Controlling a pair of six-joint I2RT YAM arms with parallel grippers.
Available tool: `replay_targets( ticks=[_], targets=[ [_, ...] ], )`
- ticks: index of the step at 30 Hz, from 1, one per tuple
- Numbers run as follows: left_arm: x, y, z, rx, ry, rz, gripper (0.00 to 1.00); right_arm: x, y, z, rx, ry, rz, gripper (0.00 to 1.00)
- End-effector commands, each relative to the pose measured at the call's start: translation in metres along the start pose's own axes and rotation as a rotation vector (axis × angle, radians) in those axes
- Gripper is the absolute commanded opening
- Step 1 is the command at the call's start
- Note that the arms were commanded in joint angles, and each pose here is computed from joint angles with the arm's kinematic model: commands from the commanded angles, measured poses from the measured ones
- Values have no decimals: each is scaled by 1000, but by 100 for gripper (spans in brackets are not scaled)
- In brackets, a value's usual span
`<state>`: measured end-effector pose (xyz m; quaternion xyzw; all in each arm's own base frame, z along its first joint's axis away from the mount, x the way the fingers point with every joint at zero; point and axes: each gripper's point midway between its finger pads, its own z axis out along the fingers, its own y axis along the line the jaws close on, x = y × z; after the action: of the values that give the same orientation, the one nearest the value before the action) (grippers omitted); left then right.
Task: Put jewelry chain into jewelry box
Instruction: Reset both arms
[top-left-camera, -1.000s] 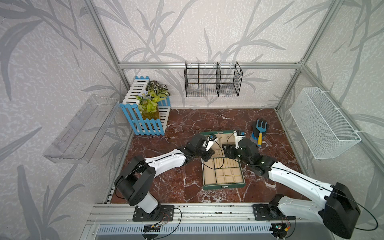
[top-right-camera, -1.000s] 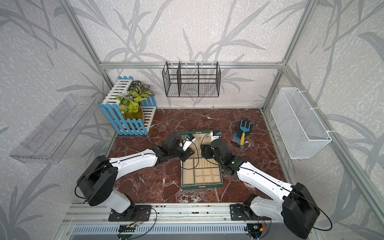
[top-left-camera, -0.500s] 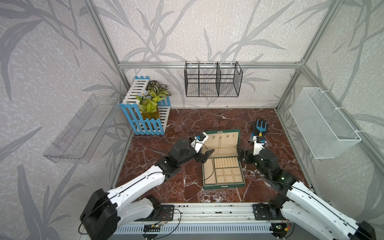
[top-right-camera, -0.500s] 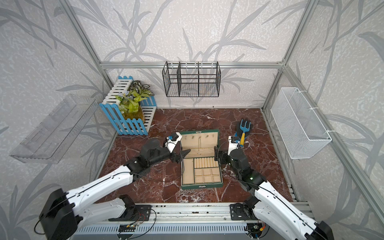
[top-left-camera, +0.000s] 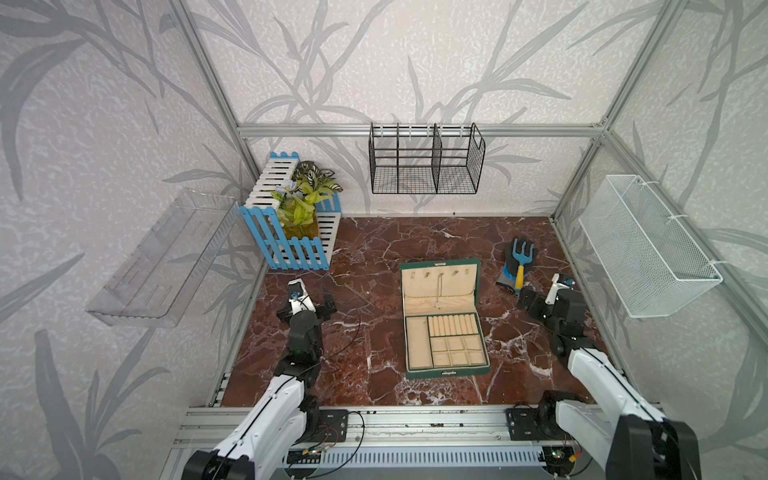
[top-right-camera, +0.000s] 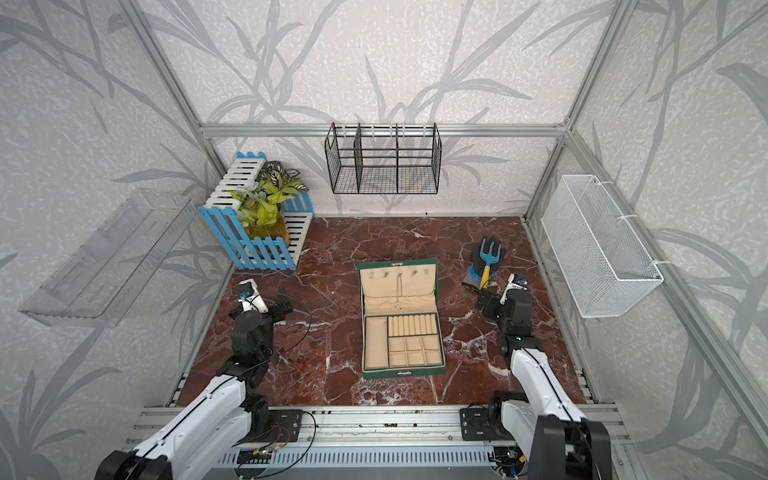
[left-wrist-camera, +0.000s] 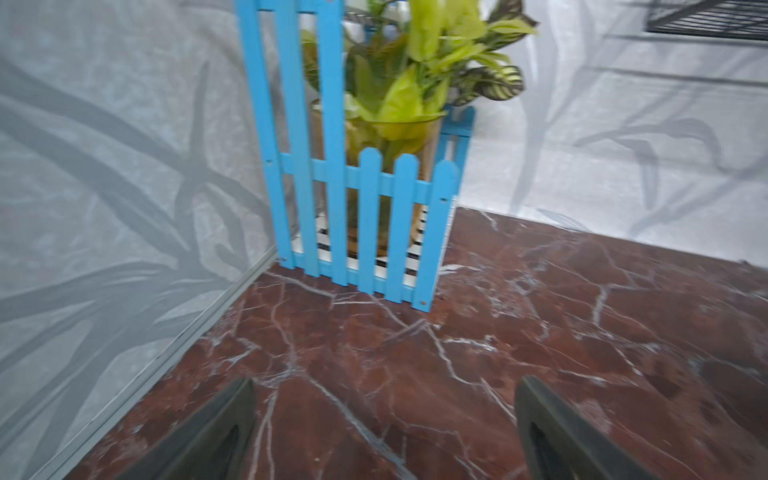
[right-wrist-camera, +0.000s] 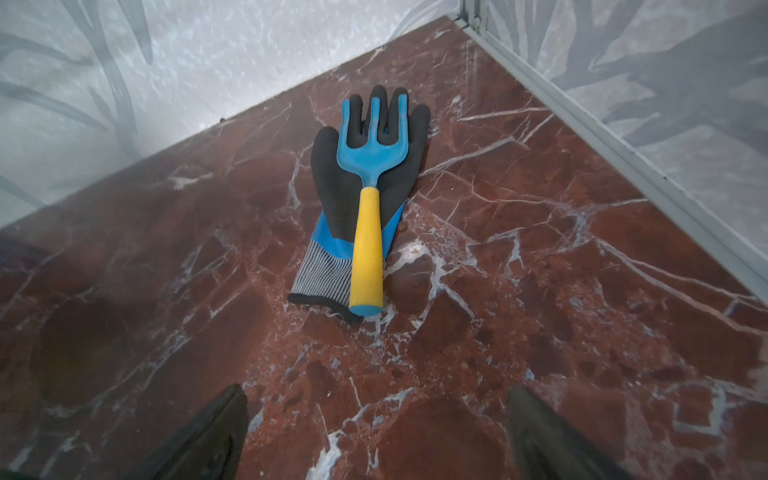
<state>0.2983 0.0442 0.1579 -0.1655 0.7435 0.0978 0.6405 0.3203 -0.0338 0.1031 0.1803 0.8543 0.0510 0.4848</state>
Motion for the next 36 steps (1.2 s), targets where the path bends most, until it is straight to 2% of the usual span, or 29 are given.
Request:
replay_targets(
  ticks=[1,6,9,10,12,15,18,20,36],
  targets=[
    [-11,18,9,-61,-94,-59,100,-18,13,13,-72,-94,-89,99],
    [-11,-14,13,133,-191,41,100,-26,31,30,-172,-164,-156,99],
    [-6,-40,26,248,-183,95,100,-30,41,37,-203,-197,-249,99],
    [5,-50,31,294,-162,131,100,-30,42,39,-208,-214,-257,99],
    [10,-63,39,345,-175,163,100,-19,42,50,-221,-185,-270,99],
    [22,-55,64,259,-42,156,100,-12,53,63,-274,-175,-311,99],
    [21,-47,69,208,-35,129,100,-13,42,70,-183,-119,-287,99],
    [22,-47,69,206,-36,130,100,-15,41,71,-149,-137,-291,99],
    [22,-47,69,209,-30,131,100,-15,39,72,-135,-126,-287,99]
  ],
)
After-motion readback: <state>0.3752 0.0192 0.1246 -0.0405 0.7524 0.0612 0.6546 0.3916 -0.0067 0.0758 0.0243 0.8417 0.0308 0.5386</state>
